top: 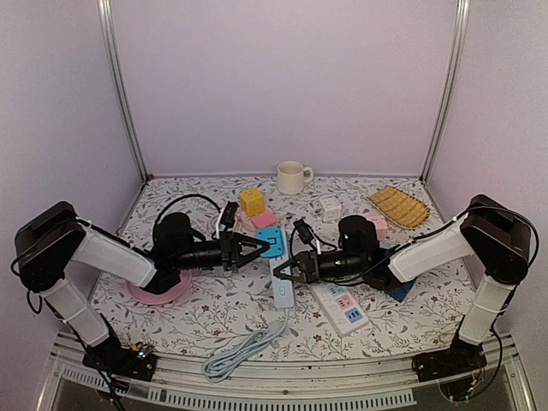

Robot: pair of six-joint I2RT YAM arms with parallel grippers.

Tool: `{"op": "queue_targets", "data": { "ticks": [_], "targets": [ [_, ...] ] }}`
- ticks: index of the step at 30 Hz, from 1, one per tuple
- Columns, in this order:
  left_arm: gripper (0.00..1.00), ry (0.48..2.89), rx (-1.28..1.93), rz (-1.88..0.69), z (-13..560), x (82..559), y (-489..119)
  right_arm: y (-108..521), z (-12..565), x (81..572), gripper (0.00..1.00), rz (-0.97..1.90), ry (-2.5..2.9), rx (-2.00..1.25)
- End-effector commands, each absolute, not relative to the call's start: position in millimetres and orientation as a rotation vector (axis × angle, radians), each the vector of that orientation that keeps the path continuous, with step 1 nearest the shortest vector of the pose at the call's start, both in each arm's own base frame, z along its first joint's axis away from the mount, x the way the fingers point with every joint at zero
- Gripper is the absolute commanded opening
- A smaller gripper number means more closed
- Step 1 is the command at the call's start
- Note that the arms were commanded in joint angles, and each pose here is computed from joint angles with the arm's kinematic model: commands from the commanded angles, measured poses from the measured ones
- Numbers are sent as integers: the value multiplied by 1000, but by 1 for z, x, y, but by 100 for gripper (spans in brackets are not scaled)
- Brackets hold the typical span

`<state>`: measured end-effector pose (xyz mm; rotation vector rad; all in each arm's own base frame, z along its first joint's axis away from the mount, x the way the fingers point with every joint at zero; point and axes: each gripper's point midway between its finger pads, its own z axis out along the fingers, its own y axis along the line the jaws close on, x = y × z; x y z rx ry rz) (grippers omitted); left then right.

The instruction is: Pull the plug off the socket

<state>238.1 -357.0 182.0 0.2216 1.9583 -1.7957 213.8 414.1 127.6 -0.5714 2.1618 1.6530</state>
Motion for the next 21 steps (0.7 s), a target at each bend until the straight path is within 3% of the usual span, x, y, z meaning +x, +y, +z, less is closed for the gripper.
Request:
{"op": "queue_targets", "data": {
  "ticks": [1, 11, 21],
  "targets": [
    [0, 1821, 285, -1830, 220, 232, -361, 413, 131, 220, 34, 1654, 2166, -489],
    [0, 1779, 380, -1815, 227, 213, -362, 415, 125, 222, 12, 1704, 2244, -377],
    [0, 1718, 459, -1870, 237, 192, -366, 413, 109, 233, 7, 1658, 2311, -277]
  ]
}}
